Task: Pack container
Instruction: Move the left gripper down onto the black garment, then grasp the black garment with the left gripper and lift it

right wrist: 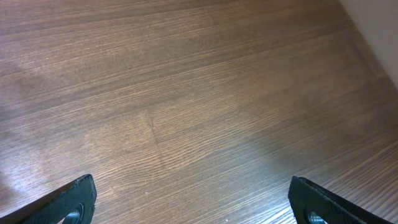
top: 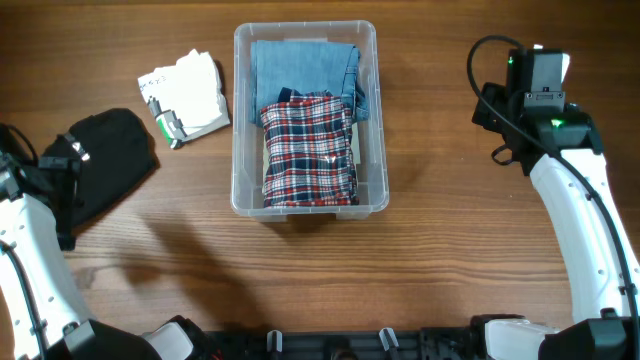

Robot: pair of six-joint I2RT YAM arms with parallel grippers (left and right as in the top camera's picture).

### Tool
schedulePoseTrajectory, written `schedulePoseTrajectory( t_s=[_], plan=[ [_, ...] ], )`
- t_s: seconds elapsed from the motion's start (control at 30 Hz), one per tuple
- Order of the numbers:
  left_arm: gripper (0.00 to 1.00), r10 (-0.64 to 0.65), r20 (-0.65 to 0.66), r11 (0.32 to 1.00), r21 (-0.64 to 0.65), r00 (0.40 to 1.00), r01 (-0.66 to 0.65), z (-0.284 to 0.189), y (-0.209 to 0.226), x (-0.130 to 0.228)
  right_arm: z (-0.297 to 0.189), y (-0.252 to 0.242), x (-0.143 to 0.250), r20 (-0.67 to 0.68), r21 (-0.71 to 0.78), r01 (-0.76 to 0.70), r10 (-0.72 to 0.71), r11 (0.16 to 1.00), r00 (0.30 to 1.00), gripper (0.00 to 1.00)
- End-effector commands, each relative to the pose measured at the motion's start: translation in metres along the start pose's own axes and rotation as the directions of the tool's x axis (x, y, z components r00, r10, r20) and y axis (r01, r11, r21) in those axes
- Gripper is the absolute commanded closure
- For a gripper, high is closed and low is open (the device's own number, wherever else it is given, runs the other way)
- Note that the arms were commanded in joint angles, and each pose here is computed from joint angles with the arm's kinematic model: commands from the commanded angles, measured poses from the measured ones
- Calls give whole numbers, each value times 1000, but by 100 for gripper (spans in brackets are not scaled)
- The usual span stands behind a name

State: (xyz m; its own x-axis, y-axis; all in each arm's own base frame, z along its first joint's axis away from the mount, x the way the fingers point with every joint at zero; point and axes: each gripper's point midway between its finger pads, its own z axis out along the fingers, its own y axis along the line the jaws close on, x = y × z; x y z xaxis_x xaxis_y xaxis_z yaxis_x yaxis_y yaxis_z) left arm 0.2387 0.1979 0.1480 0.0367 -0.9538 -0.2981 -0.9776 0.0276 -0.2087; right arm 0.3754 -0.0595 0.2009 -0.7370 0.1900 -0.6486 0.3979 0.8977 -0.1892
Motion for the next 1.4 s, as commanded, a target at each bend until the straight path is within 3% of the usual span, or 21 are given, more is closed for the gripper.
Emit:
schedulePoseTrajectory(
  t_s=[0.0,0.17,0.37,0.6,0.77,1.07,1.23,1.37],
  plan=[
    [0,-77,-15,997,10,997,77,17,2,7,2,-3,0,1,19,1,-1,1000,1000,0],
    [0,-96,-11,995,17,995,96,41,9,15,2,-3,0,1,19,1,-1,1000,1000,0],
    [0,-295,-21,955,16,955,295,66,19,28,2,-3,0,1,19,1,-1,1000,1000,0],
    [2,-308,-46,944,108,950,311,78,5,31,2,-3,0,1,19,1,-1,1000,1000,0],
    [8,-363,-63,924,108,930,368,87,1,32,2,-3,0,1,18,0,-1,1000,1000,0],
    [9,-386,-103,916,77,917,395,122,-11,47,2,-3,0,1,18,0,-1,1000,1000,0],
    [15,-393,-103,914,61,914,400,138,-11,49,2,-3,0,1,18,1,-1,1000,1000,0],
    [27,-393,-103,915,57,914,400,146,-12,50,2,-3,0,1,18,1,-1,1000,1000,0]
  ],
)
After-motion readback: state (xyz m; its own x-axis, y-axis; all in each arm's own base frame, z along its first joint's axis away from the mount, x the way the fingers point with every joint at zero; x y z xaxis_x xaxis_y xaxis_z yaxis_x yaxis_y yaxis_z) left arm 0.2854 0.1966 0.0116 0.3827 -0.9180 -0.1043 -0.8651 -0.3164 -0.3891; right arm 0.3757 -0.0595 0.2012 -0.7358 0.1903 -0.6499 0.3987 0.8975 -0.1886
